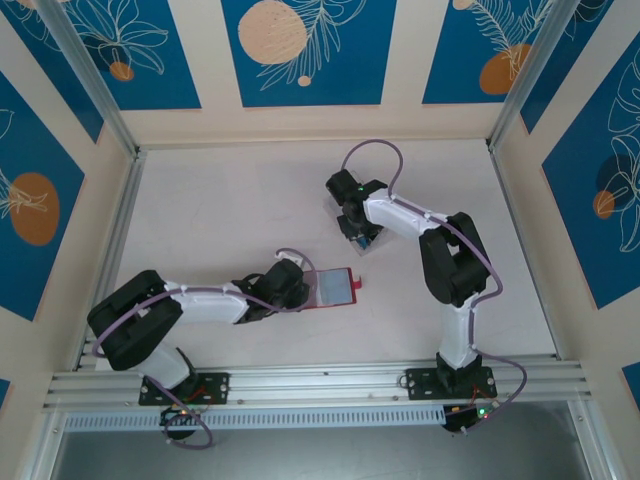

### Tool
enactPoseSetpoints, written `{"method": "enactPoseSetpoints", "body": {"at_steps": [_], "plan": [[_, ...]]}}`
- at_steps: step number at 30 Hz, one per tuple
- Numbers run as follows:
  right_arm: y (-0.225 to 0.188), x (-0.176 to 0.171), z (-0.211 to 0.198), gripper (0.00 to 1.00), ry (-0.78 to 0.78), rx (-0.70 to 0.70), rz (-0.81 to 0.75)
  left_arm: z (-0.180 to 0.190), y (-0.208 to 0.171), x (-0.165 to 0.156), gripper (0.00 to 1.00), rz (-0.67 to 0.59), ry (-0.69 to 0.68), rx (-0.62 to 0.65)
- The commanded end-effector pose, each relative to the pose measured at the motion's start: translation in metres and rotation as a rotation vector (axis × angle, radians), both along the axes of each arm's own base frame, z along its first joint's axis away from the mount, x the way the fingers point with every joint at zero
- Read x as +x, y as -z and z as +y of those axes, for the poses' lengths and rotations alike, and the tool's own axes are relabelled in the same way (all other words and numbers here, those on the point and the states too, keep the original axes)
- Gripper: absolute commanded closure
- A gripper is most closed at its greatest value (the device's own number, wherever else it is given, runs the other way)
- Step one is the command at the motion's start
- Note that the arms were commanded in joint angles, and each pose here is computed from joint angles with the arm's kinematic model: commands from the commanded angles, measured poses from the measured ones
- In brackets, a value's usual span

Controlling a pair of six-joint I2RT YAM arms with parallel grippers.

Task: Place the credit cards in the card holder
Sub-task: Pick up the credit card from the storage box.

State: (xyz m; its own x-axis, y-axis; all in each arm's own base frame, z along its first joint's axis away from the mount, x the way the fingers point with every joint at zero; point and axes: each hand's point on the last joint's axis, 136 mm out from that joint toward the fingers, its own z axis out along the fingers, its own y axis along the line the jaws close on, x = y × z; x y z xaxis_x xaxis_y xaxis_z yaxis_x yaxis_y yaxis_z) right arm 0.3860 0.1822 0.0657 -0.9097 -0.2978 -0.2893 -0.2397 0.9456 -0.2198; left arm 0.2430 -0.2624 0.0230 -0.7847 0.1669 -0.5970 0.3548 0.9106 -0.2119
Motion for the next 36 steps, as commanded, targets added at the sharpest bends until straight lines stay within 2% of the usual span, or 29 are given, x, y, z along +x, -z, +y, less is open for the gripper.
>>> {"method": "enactPoseSetpoints", "body": {"at_steps": [1,21,23,30,36], "plan": [[-0.003,0.002,0.005,0.74,-0.021,-0.008,-0.001,0.009,0.023,-0.021,0.65,0.108,0.021,0.026],[-0.001,0.004,0.009,0.82,-0.037,-0.045,-0.001,0.010,0.023,-0.022,0.65,0.110,0.016,0.021],[0.000,0.004,0.009,0.86,-0.039,-0.047,0.004,0.010,0.023,-0.022,0.65,0.108,0.017,0.023],[0.001,0.003,0.010,0.86,-0.044,-0.044,0.013,0.011,0.023,-0.022,0.65,0.109,0.016,0.021],[-0.017,0.002,0.013,0.96,-0.055,-0.021,-0.009,0.007,0.016,-0.022,0.65,0.101,0.029,0.009]]}}
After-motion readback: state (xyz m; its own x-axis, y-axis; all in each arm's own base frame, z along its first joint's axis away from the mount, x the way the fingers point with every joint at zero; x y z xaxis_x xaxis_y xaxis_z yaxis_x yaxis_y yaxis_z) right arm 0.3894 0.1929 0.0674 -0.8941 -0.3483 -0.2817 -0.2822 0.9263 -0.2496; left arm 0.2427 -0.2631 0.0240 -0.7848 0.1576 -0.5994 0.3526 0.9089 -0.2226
